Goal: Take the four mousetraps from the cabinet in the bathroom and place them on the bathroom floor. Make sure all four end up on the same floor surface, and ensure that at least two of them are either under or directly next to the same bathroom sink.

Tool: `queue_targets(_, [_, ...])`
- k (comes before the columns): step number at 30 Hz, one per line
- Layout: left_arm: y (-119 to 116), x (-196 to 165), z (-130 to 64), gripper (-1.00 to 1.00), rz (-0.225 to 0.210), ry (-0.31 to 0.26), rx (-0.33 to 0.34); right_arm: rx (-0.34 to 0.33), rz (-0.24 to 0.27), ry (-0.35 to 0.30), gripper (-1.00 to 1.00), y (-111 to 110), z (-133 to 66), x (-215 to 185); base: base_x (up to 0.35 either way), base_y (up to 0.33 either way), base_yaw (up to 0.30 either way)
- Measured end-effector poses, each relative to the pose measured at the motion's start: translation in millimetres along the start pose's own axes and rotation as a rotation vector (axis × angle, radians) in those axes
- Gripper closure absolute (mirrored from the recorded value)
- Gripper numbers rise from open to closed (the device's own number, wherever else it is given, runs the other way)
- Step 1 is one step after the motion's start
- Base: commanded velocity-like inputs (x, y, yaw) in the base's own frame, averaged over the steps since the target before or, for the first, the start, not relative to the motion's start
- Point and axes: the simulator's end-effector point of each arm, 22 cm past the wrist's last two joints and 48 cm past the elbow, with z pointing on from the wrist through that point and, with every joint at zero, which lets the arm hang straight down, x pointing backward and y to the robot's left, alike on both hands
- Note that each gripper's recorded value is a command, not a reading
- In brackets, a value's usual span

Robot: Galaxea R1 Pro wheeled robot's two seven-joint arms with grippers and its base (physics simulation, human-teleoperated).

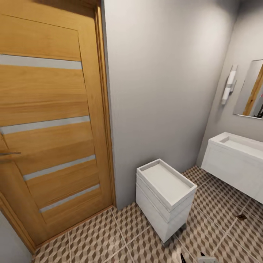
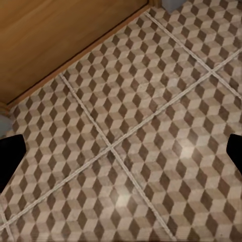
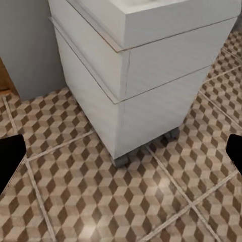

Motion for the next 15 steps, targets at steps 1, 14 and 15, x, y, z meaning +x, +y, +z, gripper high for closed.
queue_targets(1, [0.1, 0.0, 0.0, -1.00, 0.000, 0.000, 0.000, 0.000, 0.000, 0.000, -1.00, 0.0, 0.0, 0.0, 0.000, 0.000, 0.288])
queue_targets(14, [-0.3, 0.0, 0.0, -1.00, 0.000, 0.000, 0.000, 0.000, 0.000, 0.000, -1.00, 0.0, 0.0, 0.0, 0.000, 0.000, 0.288])
queue_targets(15, [-0.3, 0.0, 0.0, -1.00, 0.000, 0.000, 0.000, 0.000, 0.000, 0.000, -1.00, 0.0, 0.0, 0.0, 0.000, 0.000, 0.288])
